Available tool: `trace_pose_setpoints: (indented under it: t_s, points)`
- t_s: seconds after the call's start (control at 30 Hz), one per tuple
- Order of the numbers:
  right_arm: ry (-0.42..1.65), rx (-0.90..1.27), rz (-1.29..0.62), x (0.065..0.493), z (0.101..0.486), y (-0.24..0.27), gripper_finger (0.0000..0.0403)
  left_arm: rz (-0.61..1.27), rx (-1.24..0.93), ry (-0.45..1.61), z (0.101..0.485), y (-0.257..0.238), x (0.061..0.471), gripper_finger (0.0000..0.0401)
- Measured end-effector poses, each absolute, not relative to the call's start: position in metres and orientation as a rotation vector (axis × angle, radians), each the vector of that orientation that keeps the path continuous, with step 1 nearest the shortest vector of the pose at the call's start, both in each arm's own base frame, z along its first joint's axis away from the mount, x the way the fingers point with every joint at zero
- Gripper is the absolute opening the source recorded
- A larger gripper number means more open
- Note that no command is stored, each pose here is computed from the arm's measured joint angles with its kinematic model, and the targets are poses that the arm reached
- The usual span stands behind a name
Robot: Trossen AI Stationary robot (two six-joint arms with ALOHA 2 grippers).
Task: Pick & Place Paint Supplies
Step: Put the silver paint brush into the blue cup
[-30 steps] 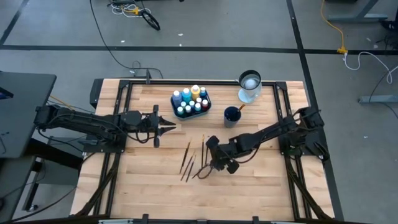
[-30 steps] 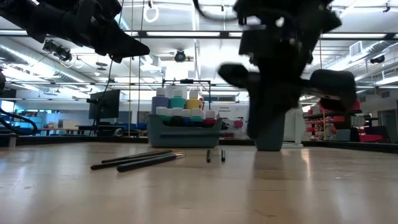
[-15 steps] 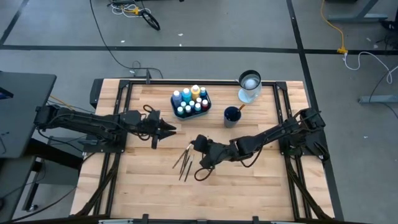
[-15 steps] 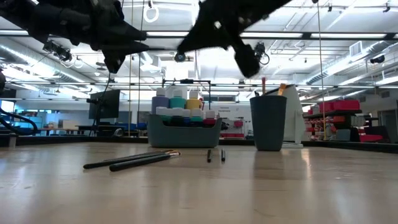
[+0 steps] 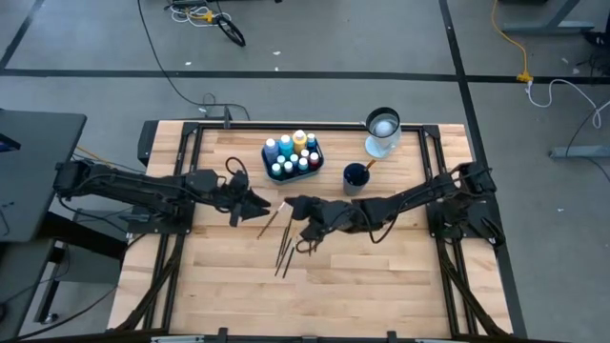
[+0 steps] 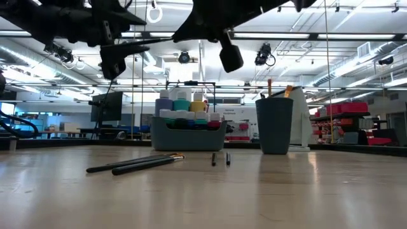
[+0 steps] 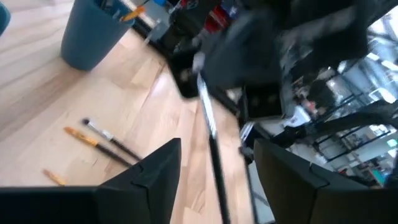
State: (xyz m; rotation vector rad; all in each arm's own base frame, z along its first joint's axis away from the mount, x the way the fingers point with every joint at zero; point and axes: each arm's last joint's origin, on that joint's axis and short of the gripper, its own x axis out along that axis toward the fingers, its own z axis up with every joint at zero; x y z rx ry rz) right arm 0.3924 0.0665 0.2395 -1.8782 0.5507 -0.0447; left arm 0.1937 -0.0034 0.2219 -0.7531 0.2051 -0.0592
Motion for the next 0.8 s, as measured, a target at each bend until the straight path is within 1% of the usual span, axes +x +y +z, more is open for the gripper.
trace_pose_setpoints:
  t_s: [0.2,0.33,0.43,0.57,0.8]
  points:
    - [0.551,-1.939,-0.099,0.397,0.245,0.047,0.0006,-0.044,-0.728,0.248,0.212,-0.003,0.201,0.0212]
    - [0.575,-1.934,-0.114,0.398,0.245,0.037,0.0006,-0.077,-0.718,0.209,0.214,-0.004,0.206,0.0212]
    - [0.58,-1.932,-0.118,0.398,0.246,0.034,0.0006,-0.084,-0.692,0.208,0.214,-0.004,0.206,0.0201]
    - [0.574,-1.934,-0.121,0.398,0.246,0.034,0.0007,-0.119,-0.677,0.217,0.214,-0.005,0.206,0.0157]
    - [0.533,-1.93,-0.113,0.399,0.248,0.036,0.0011,-0.114,-0.667,0.246,0.211,-0.005,0.205,0.0037]
